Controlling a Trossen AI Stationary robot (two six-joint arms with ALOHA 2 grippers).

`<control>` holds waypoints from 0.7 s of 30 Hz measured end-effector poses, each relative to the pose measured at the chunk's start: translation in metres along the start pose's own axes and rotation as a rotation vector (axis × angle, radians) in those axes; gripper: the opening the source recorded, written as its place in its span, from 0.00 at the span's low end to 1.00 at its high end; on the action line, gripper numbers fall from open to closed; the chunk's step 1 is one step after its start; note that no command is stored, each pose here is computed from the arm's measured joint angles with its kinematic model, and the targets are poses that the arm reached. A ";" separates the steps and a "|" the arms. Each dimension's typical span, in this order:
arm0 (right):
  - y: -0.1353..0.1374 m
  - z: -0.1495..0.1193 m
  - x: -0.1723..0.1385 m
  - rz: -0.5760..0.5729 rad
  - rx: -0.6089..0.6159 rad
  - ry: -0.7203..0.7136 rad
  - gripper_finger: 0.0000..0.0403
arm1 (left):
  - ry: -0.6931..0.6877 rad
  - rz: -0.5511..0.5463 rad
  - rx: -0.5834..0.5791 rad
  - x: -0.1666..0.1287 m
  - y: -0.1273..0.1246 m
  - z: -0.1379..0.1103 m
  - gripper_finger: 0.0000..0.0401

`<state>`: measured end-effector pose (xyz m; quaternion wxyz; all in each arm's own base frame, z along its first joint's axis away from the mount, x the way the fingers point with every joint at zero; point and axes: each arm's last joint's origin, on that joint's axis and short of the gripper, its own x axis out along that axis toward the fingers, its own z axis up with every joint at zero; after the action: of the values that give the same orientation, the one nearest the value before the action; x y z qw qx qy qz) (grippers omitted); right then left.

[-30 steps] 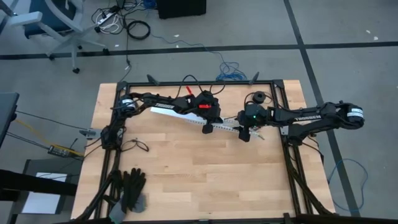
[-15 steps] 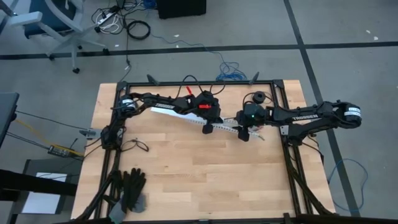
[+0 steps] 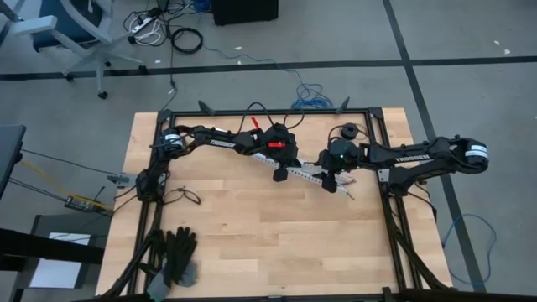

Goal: Ziptie cables
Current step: Close the white cable duct

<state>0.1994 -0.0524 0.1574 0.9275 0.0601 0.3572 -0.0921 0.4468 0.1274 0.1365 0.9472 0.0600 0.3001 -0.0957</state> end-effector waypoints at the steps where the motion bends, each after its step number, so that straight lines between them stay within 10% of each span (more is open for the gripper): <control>1: 0.000 0.001 -0.001 0.003 0.000 -0.007 0.54 | 0.000 0.000 0.000 0.000 0.000 0.000 0.00; 21: -0.022 0.018 -0.018 -0.024 0.088 -0.057 0.54 | -0.002 0.004 0.001 0.000 0.001 0.000 0.00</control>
<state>0.1933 -0.0744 0.1820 0.9325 0.0938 0.3271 -0.1206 0.4470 0.1279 0.1367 0.9476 0.0608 0.2991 -0.0941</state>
